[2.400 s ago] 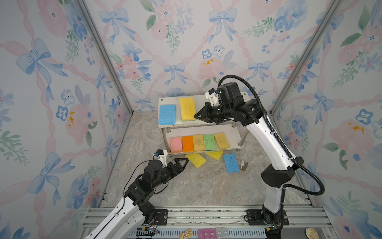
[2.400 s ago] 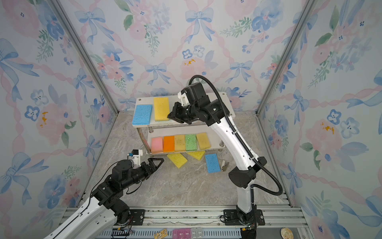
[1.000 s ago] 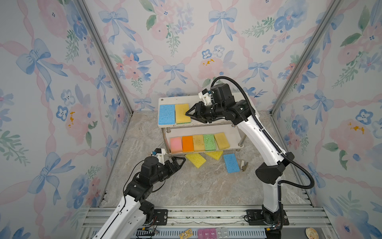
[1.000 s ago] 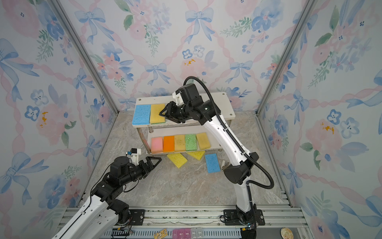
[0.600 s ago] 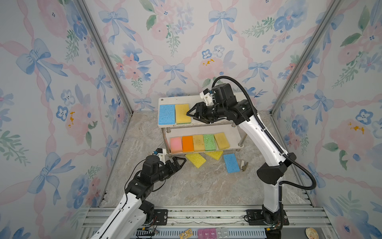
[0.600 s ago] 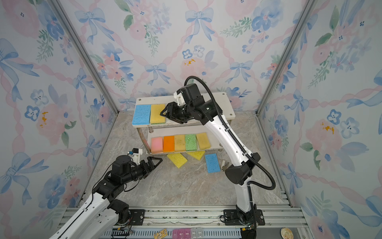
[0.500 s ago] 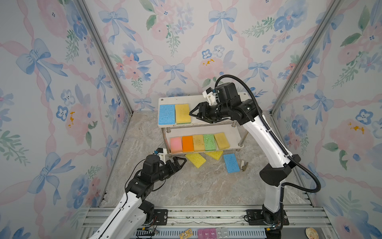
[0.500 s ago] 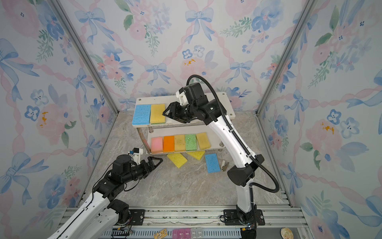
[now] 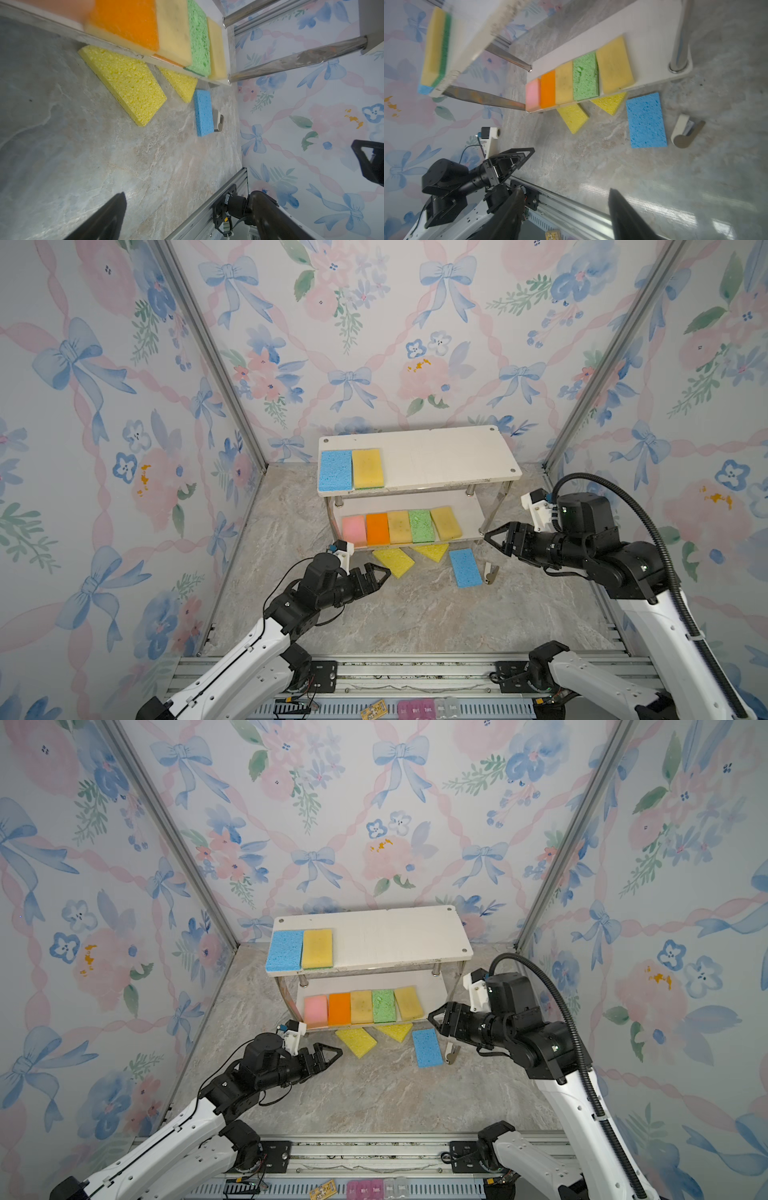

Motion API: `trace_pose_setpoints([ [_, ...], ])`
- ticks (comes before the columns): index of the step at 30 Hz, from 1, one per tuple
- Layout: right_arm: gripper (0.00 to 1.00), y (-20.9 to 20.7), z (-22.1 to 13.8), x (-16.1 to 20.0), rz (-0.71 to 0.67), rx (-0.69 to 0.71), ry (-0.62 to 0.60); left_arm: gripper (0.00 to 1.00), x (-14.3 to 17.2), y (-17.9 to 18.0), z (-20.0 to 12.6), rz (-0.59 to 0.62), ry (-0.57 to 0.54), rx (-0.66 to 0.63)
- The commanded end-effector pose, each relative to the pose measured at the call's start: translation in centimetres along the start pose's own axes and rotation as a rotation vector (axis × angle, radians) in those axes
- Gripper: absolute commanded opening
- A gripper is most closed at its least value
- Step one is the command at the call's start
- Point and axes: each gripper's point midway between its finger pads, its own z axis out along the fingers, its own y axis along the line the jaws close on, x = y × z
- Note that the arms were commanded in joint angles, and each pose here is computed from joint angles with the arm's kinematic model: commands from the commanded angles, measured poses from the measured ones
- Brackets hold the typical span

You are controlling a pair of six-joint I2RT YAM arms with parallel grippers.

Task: Arrange cleaning sponges on a shelf
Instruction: Pick up the cleaning sponge at the center of the table.

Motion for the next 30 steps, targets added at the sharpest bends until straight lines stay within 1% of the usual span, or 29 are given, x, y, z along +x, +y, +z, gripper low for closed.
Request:
trace_pose_setpoints([
  [1, 0.68, -5.0, 2.3, 3.9, 0.034, 0.130, 0.132, 0.94, 0.3, 1.4, 1.2, -0.080, -0.056, -0.008],
  [5, 0.68, -7.0, 5.0, 5.4, 0.036, 0.138, 0.163, 0.92, 0.6, 1.2, 1.7, -0.143, -0.088, 0.040],
  [8, 0.66, -7.4, 7.3, 5.2, 0.013, 0.097, 0.162, 0.92, 0.8, 0.9, 1.9, -0.123, -0.087, 0.039],
  [10, 0.64, -7.9, 8.8, 4.7, -0.008, 0.094, 0.156, 0.91, 1.0, 0.8, 2.2, -0.114, -0.081, 0.030],
  [13, 0.62, -8.9, 10.8, 4.0, -0.021, 0.129, 0.170, 0.90, 1.4, 0.6, 2.5, -0.102, -0.071, 0.017],
  [15, 0.60, -9.7, 11.9, 3.8, 0.013, 0.164, 0.184, 0.90, 1.5, 0.4, 2.7, -0.097, -0.072, 0.011],
  [17, 0.59, -10.8, 12.5, 4.0, 0.095, 0.219, 0.187, 0.90, 1.4, 0.2, 2.8, -0.093, -0.074, 0.008],
  [19, 0.58, -12.5, 12.6, 4.6, 0.240, 0.304, 0.163, 0.89, 1.4, 0.1, 2.9, -0.098, -0.074, 0.004],
  [20, 0.59, -13.1, 12.6, 4.9, 0.317, 0.325, 0.138, 0.89, 1.4, 0.2, 3.0, -0.102, -0.076, 0.000],
  [21, 0.64, -13.5, 12.7, 5.3, 0.403, 0.338, 0.109, 0.89, 1.4, 0.2, 3.0, -0.106, -0.080, 0.000],
  [24, 0.64, -13.6, 13.6, 5.9, 0.590, 0.289, 0.030, 0.90, 1.3, 0.3, 2.9, -0.117, -0.087, -0.001],
  [26, 0.64, -13.5, 14.1, 5.9, 0.659, 0.279, -0.007, 0.90, 1.2, 0.4, 2.9, -0.122, -0.092, -0.003],
  [30, 0.63, -13.2, 15.4, 5.1, 0.707, 0.280, -0.039, 0.90, 1.0, 0.2, 2.9, -0.126, -0.100, -0.003],
])
